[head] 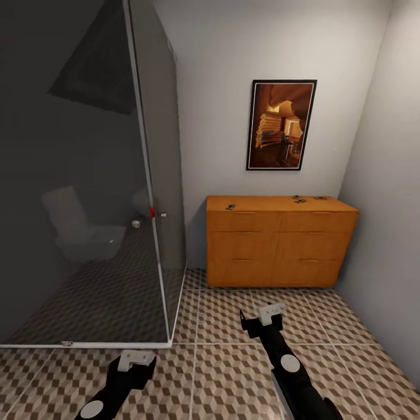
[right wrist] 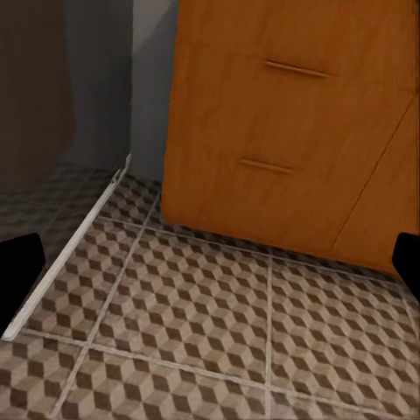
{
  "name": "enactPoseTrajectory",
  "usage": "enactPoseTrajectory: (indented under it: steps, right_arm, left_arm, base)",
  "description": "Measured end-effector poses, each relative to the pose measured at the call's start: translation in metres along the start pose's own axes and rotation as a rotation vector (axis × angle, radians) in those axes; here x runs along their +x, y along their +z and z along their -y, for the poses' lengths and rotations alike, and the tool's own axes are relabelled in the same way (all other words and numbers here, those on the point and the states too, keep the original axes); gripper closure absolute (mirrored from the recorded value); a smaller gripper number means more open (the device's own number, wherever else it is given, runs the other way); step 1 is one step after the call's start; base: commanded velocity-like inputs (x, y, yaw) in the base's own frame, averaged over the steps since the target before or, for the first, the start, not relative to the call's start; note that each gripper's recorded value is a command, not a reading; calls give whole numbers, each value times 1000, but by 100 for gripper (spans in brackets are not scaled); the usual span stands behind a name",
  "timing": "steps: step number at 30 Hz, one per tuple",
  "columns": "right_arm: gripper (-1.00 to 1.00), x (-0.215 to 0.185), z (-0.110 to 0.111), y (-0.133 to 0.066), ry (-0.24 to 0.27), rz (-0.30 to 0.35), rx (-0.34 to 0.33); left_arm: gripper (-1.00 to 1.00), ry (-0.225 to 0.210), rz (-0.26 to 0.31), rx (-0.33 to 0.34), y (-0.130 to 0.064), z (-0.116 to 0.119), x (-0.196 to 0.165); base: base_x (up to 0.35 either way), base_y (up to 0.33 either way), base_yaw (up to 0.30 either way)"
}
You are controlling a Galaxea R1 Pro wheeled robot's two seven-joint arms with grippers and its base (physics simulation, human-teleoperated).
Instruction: Take the four mousetraps from the cabinet in the bathroom and place them on the bathroom floor. Make sure all four end up on the same floor surface, and ensure that at least two of them are either under or directly next to the same bathroom sink.
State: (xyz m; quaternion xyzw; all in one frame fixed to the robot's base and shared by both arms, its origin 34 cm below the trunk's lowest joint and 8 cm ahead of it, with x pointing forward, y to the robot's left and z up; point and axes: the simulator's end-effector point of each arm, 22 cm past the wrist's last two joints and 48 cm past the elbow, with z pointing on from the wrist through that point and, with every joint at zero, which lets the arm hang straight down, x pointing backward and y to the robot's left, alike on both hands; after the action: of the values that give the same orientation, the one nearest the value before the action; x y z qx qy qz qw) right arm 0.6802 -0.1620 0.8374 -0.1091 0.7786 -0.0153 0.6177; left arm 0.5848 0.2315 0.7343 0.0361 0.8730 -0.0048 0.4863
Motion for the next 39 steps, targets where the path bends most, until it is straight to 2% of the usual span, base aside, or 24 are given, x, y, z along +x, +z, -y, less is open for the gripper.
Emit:
enactPoseTrajectory:
  steps: [23,31,36,37,39]
  right_arm:
    - [-100,2,0,0,1,-3,-1]
    - [-100,11,-2,1,0,-21,-6]
    - [-100,42,-7,0,-4,-84,-16]
    - [-100,53,-8,0,-5,-108,-19]
    - [-100,95,-14,-4,-11,-195,-33]
  left_arm:
    - [-100,-1,-4,2,0,1,2]
    - [-100,0,-3,3,0,1,2]
    - [-100,-1,-7,5,1,2,4]
    - [-100,-1,-9,5,1,2,4]
    - [-100,-1,-20,5,1,2,10]
  base:
    - [0,0,-169]
    - [0,0,-58]
    - [0,0,-11]
    - [0,0,-4]
    - [0,0,-3]
